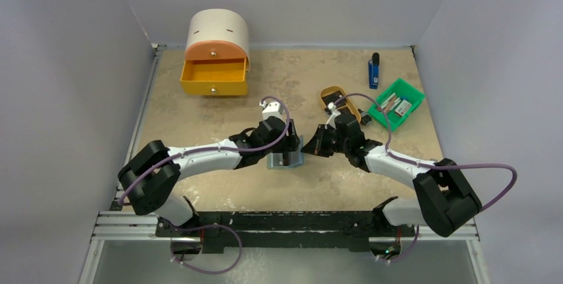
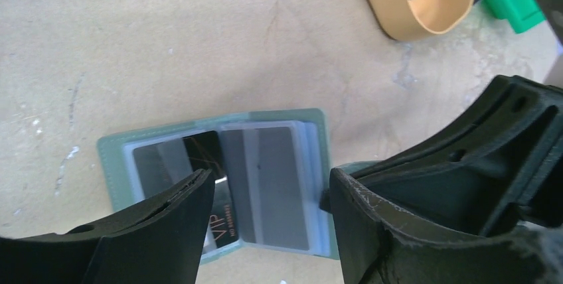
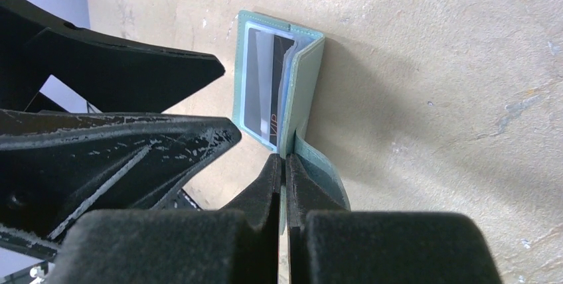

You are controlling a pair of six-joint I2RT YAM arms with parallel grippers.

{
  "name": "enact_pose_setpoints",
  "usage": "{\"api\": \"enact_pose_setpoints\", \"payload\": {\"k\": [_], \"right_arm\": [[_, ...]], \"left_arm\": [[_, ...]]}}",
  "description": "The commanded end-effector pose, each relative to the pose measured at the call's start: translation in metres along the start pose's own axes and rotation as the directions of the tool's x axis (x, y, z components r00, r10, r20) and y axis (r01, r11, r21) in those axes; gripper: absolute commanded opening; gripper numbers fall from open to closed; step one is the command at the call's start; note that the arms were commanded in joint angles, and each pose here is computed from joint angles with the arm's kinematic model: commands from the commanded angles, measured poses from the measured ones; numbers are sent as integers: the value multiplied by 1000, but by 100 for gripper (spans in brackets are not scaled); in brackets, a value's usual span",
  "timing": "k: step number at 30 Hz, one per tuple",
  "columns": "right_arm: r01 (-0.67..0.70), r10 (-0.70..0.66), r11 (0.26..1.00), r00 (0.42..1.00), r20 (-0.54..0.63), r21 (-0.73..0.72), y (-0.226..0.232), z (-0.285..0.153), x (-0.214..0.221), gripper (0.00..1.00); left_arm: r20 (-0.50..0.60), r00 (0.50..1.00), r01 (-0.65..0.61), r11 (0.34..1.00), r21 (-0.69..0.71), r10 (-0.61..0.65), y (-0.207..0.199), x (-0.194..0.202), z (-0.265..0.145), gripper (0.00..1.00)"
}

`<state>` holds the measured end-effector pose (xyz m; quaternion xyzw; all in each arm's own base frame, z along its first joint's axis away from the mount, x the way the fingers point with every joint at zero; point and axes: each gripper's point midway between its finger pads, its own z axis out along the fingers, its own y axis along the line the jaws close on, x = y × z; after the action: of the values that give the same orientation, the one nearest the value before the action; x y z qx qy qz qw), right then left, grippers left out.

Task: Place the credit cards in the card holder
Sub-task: Open the card holder at the center of the board.

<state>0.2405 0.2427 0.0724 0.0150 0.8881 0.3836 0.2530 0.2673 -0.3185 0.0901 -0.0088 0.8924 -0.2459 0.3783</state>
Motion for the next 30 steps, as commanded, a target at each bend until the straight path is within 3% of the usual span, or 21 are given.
{"api": "enact_pose_setpoints", "payload": {"k": [1,16,30], "right_arm": [[54,-47,992,997,59,-115,38,-6,-23,0],[64,-57,989,997,52,-135,44,-5,-21,0],[73,-69,986,997,36,-149,48,-3,-17,0]], "left_arm": [[15,998,53,993,106,-55,-26,-10,-6,64],[0,1000,1,1000,7,-1,-10,-4,7,59],[-18,1000,-22,1000,11,22,-16,-3,16,62]]}}
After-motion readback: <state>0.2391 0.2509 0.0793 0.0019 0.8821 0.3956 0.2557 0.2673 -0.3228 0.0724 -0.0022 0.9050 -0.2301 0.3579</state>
